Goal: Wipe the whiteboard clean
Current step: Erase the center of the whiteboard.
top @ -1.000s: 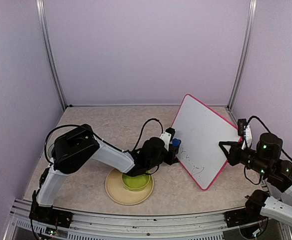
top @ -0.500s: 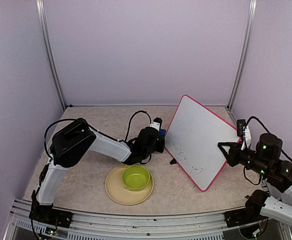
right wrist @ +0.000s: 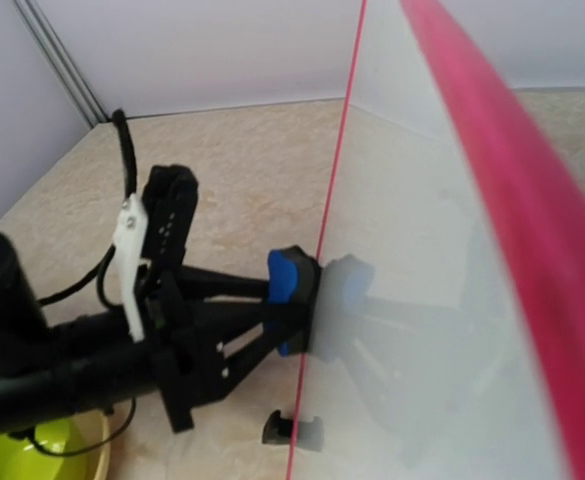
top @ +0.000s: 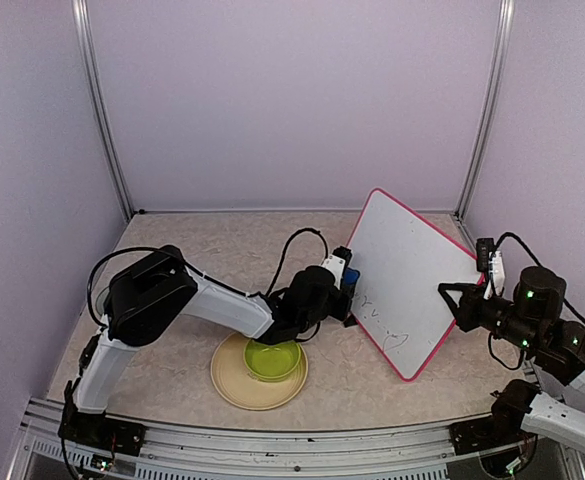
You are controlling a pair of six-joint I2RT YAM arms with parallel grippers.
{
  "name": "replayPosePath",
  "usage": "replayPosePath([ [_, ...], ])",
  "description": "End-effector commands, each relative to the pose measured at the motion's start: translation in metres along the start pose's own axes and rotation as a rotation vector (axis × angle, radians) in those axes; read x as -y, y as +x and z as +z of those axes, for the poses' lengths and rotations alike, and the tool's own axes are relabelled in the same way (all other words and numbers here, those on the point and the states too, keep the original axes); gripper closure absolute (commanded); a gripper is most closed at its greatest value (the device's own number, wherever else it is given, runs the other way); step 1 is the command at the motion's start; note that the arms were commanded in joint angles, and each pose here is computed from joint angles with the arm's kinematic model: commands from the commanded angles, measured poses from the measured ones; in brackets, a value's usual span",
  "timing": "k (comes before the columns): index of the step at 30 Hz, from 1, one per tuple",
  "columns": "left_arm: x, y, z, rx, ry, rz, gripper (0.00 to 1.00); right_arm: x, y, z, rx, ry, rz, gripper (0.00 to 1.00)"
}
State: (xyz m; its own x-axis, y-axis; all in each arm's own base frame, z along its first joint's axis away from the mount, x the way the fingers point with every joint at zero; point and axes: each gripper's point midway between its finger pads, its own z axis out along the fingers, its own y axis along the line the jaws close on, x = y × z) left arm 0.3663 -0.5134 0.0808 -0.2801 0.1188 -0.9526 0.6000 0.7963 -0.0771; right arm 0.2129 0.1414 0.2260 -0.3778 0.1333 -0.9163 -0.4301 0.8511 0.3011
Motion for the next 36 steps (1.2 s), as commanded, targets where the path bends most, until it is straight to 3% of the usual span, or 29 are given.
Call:
replayPosePath([
  [1, 0.041, 0.013, -0.008, 0.006, 0.133, 0.024, 1.0, -0.023, -0.03, -0.004, 0.113, -0.112, 0.011, 1.0],
  [10, 0.06, 0.0, -0.02, 0.047, 0.18, 0.049, 1.0, -0.022, -0.029, -0.006, 0.115, -0.11, 0.012, 1.0],
  [18, -0.019, -0.002, 0.004, -0.003, -0.114, 0.002, 1.0, -0.021, -0.029, -0.008, 0.117, -0.107, 0.01, 1.0],
  [23, -0.048, 0.0, 0.01, -0.02, -0.163, -0.005, 1.0, -0.021, -0.028, -0.007, 0.115, -0.106, 0.009, 1.0],
  [28, -0.033, 0.001, 0.009, -0.013, -0.099, 0.029, 1.0, -0.021, -0.028, -0.005, 0.113, -0.106, 0.008, 1.0],
  [36, 0.023, 0.013, -0.001, 0.003, 0.039, 0.097, 1.0, -0.022, -0.03, -0.003, 0.11, -0.106, 0.002, 1.0],
])
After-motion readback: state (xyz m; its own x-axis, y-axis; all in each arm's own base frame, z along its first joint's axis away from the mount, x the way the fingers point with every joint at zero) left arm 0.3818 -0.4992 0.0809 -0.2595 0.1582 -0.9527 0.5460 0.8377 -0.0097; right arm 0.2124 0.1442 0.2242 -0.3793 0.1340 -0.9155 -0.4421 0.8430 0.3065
